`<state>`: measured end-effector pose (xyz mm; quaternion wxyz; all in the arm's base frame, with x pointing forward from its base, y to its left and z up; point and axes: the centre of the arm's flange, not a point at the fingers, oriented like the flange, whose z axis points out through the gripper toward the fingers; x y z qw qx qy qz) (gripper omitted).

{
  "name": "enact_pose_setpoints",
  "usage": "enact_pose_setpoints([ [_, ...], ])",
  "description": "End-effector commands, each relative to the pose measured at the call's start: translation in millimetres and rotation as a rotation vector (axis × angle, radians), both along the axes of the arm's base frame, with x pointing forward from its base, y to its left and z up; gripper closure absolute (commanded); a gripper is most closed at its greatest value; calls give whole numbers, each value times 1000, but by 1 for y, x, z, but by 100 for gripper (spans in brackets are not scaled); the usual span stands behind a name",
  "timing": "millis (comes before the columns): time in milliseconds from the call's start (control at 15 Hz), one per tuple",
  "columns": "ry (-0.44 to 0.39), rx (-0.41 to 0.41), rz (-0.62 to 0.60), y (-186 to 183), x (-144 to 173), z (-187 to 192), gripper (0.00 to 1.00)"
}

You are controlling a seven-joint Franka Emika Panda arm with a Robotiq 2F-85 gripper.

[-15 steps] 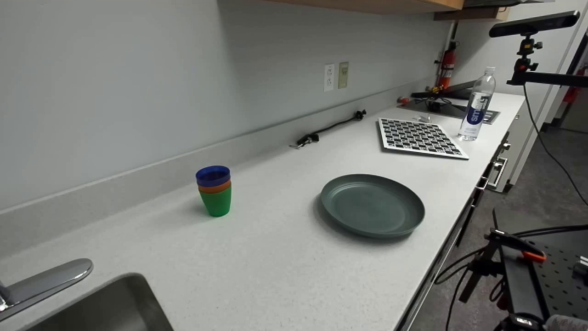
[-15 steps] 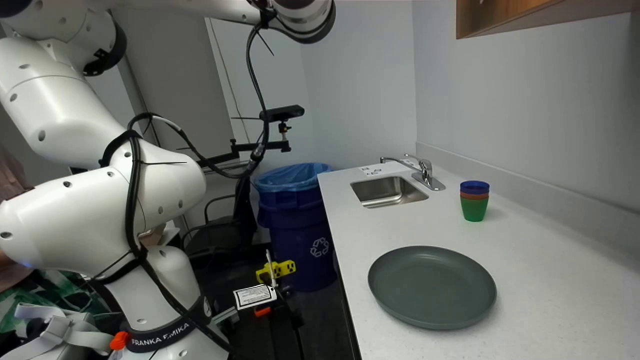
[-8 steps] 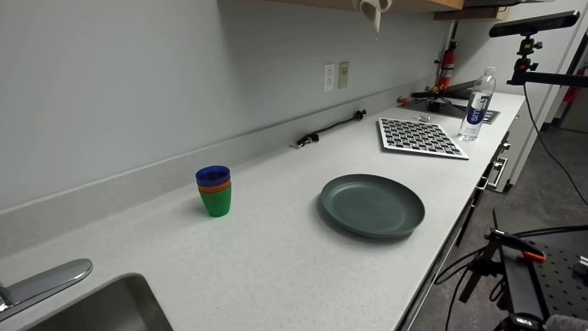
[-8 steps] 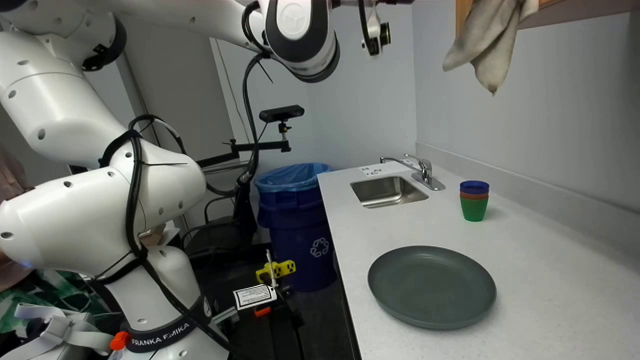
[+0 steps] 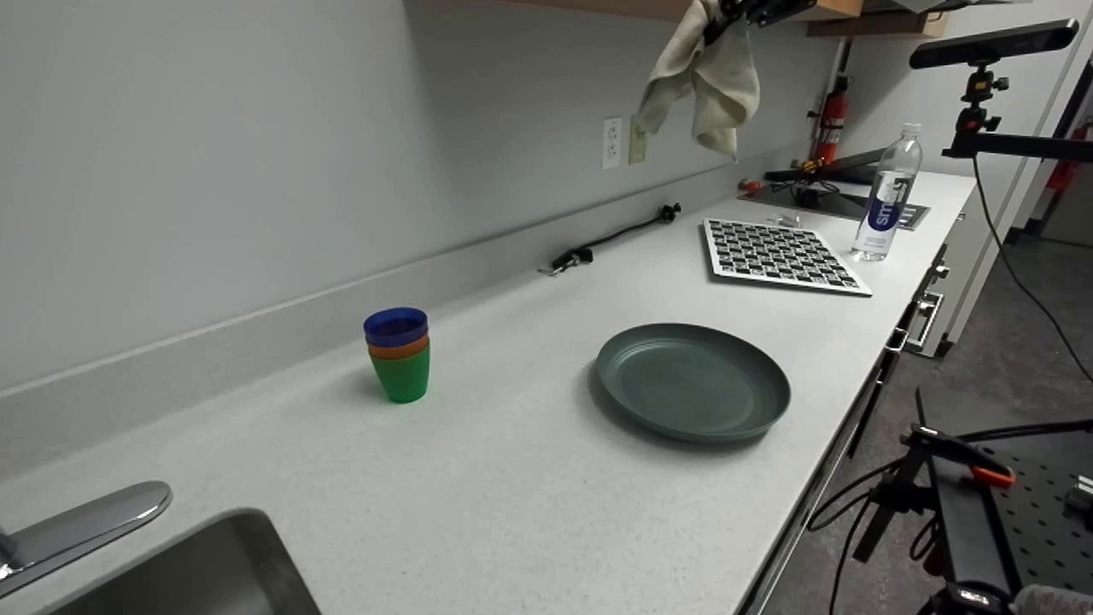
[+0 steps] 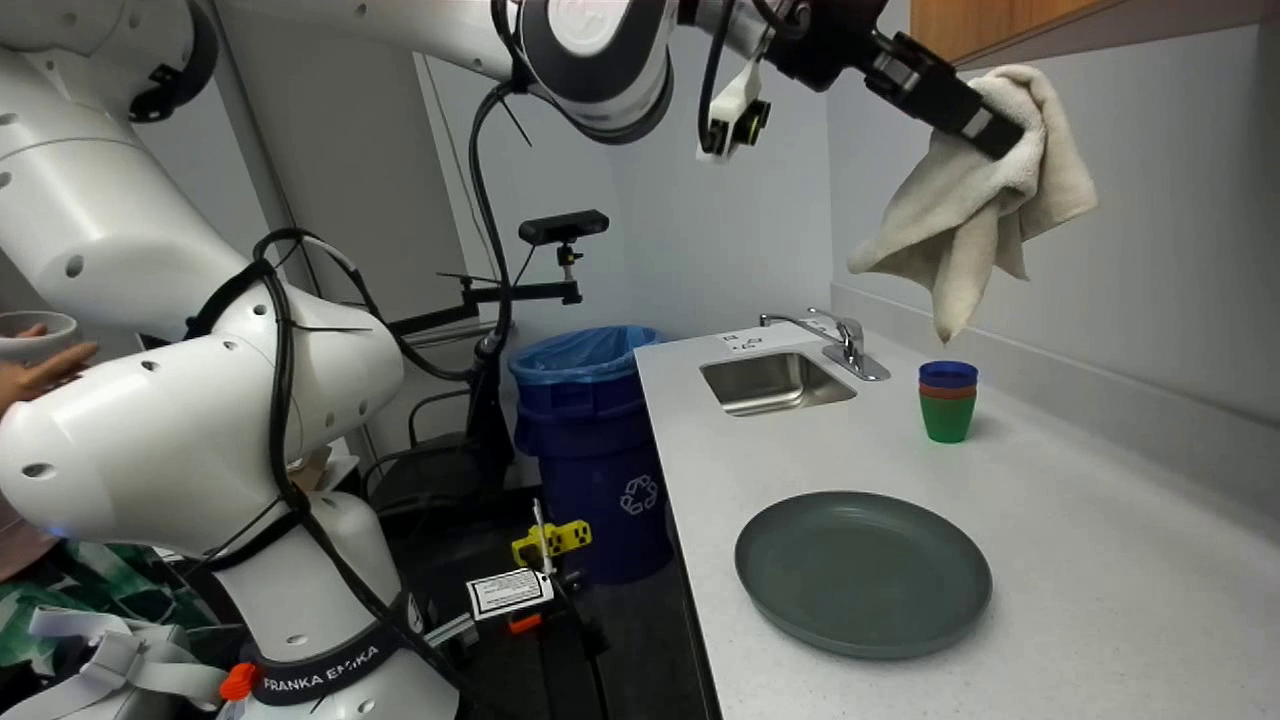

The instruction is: Use the white towel to wipe the cabinet door

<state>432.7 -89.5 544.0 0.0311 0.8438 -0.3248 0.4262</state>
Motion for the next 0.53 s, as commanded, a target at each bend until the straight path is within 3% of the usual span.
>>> enact_pose_setpoints([
  [0,5,-39,66,10,-16,54,98],
  [200,-108,-95,115,23,-21,92,98],
  [467,-329,-147,202,57,-22,149,98],
])
